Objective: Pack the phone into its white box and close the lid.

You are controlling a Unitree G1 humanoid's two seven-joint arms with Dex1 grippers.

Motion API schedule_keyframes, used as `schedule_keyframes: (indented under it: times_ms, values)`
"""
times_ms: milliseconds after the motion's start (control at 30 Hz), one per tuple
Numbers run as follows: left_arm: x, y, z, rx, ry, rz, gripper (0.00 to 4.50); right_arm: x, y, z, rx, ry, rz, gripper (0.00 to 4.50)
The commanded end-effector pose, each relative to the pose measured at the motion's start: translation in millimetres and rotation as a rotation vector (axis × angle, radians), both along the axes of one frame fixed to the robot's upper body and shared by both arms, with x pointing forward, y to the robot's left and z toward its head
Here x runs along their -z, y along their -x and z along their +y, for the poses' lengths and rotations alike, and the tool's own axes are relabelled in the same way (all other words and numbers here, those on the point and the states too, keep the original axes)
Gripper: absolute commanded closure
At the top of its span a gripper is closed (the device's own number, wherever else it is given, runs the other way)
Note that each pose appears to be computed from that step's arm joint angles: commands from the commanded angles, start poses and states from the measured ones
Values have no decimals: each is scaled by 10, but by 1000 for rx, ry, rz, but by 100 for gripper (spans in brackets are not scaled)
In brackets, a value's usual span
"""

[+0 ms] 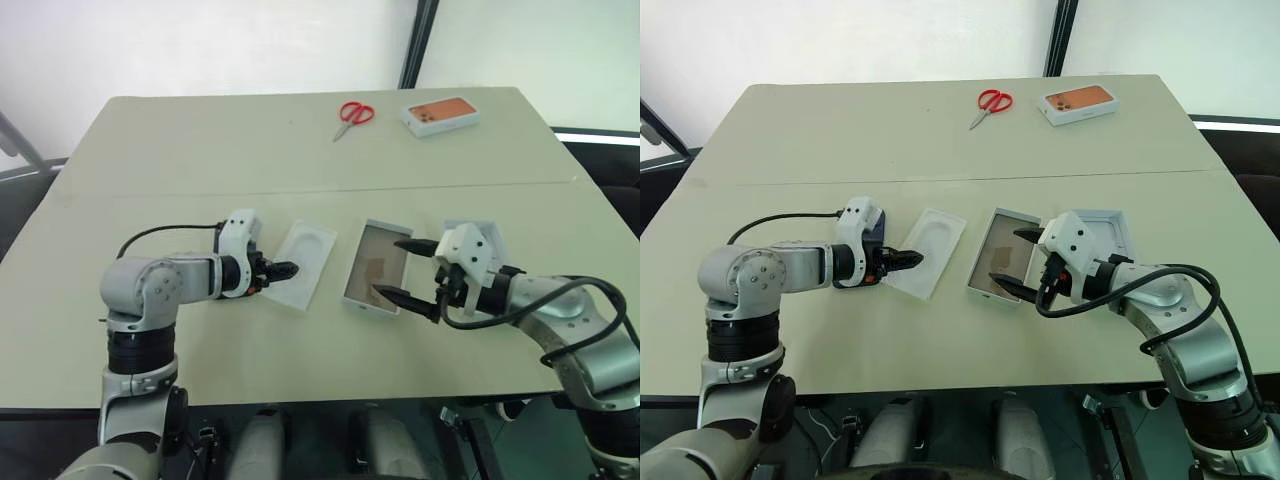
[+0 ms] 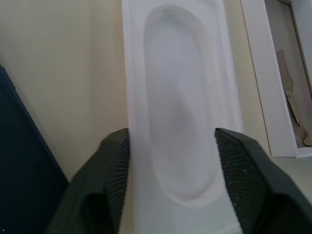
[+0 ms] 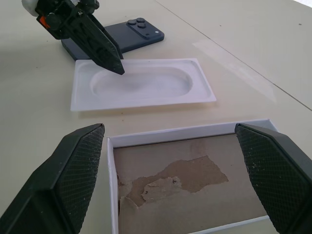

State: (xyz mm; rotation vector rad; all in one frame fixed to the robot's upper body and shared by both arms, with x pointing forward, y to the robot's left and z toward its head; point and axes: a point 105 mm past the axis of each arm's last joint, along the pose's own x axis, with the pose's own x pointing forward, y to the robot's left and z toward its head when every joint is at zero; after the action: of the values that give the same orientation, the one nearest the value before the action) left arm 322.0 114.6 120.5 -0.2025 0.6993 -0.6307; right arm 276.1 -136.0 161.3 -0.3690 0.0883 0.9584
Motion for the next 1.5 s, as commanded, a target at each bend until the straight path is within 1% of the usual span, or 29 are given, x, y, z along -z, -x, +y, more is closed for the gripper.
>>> schedule_keyframes:
  times_ms: [33, 67, 100, 233, 333, 467, 533, 633, 733, 767, 833, 900, 1100, 1300, 1400, 1433, 1500]
  values:
    - [-90, -37, 41, -16, 34, -20, 349, -91, 21, 33, -25, 12, -53, 0]
    - [-97, -48, 55, -25, 36, -25, 402, -86, 23, 32, -25, 13, -52, 0]
    - [-105, -58, 67, -34, 35, -30, 444, -84, 25, 31, -25, 13, -52, 0]
    - [-177, -161, 153, -104, 18, -77, 444, -71, 19, 25, -23, 14, -49, 0]
    - [-356, -241, 154, -148, 123, -125, 444, -48, 6, 13, -19, 38, -55, 0]
    - [-549, -206, 25, -109, 285, -144, 444, -47, -16, -28, 2, 41, -58, 0]
    - [-589, -159, -105, -66, 362, -123, 444, -46, -37, -113, 28, 56, -59, 0]
    - [-600, -100, -308, -6, 414, -90, 444, -59, -68, -217, 62, 70, -63, 0]
    - [-600, -51, -498, 51, 423, -77, 444, -67, -85, -267, 76, 78, -65, 0]
    - [-581, -34, -611, 77, 428, -58, 444, -62, -88, -295, 83, 83, -64, 0]
    - [-511, -5, -853, 122, 417, -11, 444, -43, -92, -365, 105, 99, -61, 0]
    - [-433, -5, -984, 125, 389, 24, 444, -35, -90, -402, 120, 103, -61, 0]
    - [-290, 26, -1102, 123, 317, 65, 444, -15, -70, -418, 125, 109, -61, 0]
    - [-253, 43, -1123, 113, 296, 56, 444, 3, -85, -403, 127, 107, -62, 0]
    - [-258, 42, -1128, 107, 300, 50, 361, 5, -96, -389, 124, 105, -63, 0]
    - [-262, 41, -1128, 105, 303, 49, 317, 4, -97, -389, 123, 105, -64, 0]
    - [-283, 20, -1102, 91, 305, 36, 216, 0, -104, -385, 121, 106, -66, 0]
